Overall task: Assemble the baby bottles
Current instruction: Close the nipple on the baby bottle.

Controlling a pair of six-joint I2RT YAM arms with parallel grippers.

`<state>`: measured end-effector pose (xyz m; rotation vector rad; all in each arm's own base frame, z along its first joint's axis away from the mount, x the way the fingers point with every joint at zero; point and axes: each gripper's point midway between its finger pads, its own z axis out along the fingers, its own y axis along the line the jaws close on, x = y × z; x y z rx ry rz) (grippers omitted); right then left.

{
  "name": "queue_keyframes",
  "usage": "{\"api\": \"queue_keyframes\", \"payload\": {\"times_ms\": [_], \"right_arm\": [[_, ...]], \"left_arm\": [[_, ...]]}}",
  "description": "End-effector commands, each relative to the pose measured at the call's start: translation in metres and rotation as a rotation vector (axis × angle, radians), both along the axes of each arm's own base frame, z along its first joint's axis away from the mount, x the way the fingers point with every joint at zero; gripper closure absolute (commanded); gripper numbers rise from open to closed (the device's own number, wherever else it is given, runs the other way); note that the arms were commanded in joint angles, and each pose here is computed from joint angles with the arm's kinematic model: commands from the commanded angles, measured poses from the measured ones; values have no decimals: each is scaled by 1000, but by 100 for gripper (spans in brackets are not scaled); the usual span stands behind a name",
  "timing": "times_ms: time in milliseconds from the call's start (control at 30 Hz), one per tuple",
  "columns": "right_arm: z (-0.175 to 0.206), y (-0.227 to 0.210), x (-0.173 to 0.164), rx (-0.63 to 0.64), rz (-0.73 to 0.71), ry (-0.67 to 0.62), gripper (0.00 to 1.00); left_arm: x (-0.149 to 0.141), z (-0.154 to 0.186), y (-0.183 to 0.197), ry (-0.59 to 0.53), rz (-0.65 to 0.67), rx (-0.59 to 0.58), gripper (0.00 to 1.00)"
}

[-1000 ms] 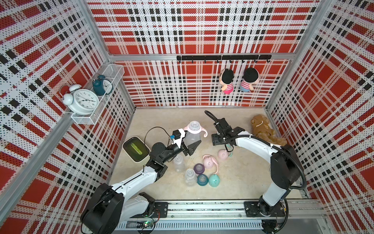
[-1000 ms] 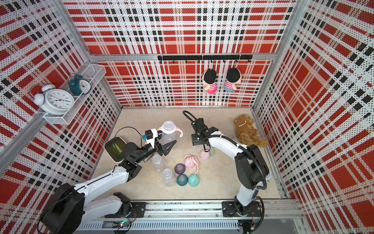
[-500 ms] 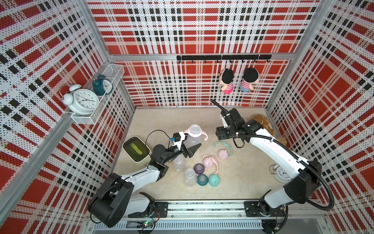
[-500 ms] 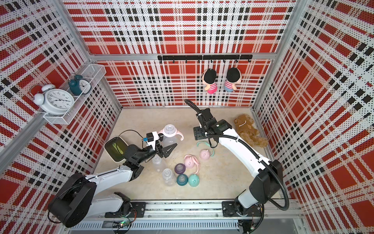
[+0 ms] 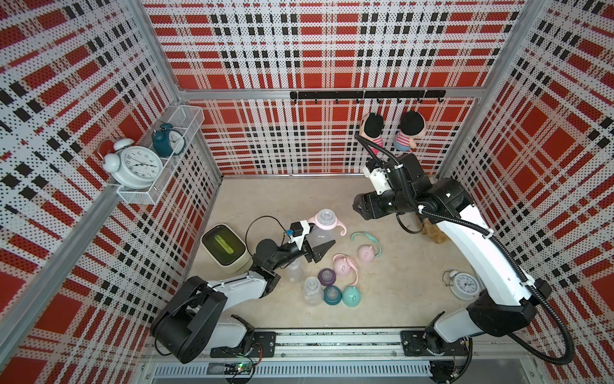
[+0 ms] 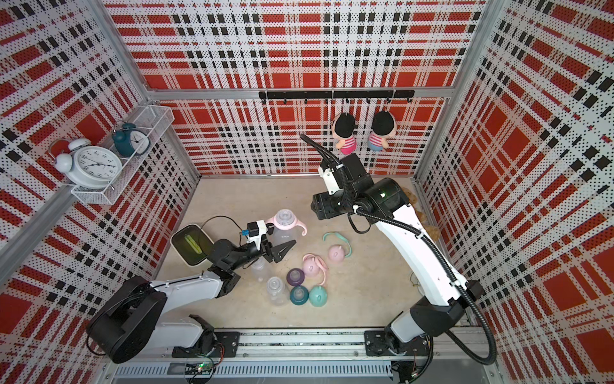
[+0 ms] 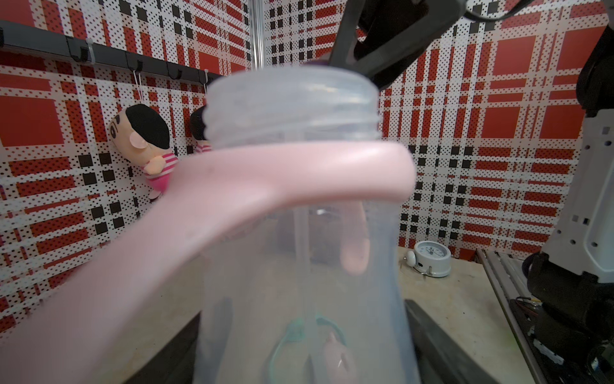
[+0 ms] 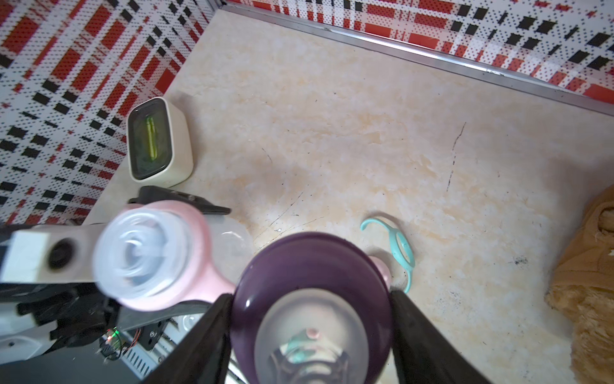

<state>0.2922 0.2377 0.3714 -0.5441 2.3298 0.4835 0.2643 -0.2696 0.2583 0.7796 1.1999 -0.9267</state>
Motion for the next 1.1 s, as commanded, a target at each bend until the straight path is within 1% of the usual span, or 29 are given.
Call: {"api": "queue_keyframes", "payload": {"times_ms": [0,133,333,500,633,767,1067], "right_arm": [[-5,6,-19,-28,65,68,37],[-3,15,-28,-38,83,74,37],[-4,24,-38,-53,105,83,37],[-8,30,-44,-59,127,98,37],[-17,34,-50,-79,148,123,37],[-25,36,-52,-103,151,136,37],[-34,42,-51,-101,165,155,37]], "left_arm": [[0,20,-6,-71,-8,-29,100],[0,22,-11,-76,-16,-28,100],[0,18,-21,-68,-12,7,100],[0,10,-25,-68,21,61,100],[1,8,-24,-73,33,73,100],[2,3,-25,-90,55,103,100],[2,0,-25,-113,89,133,100]]}}
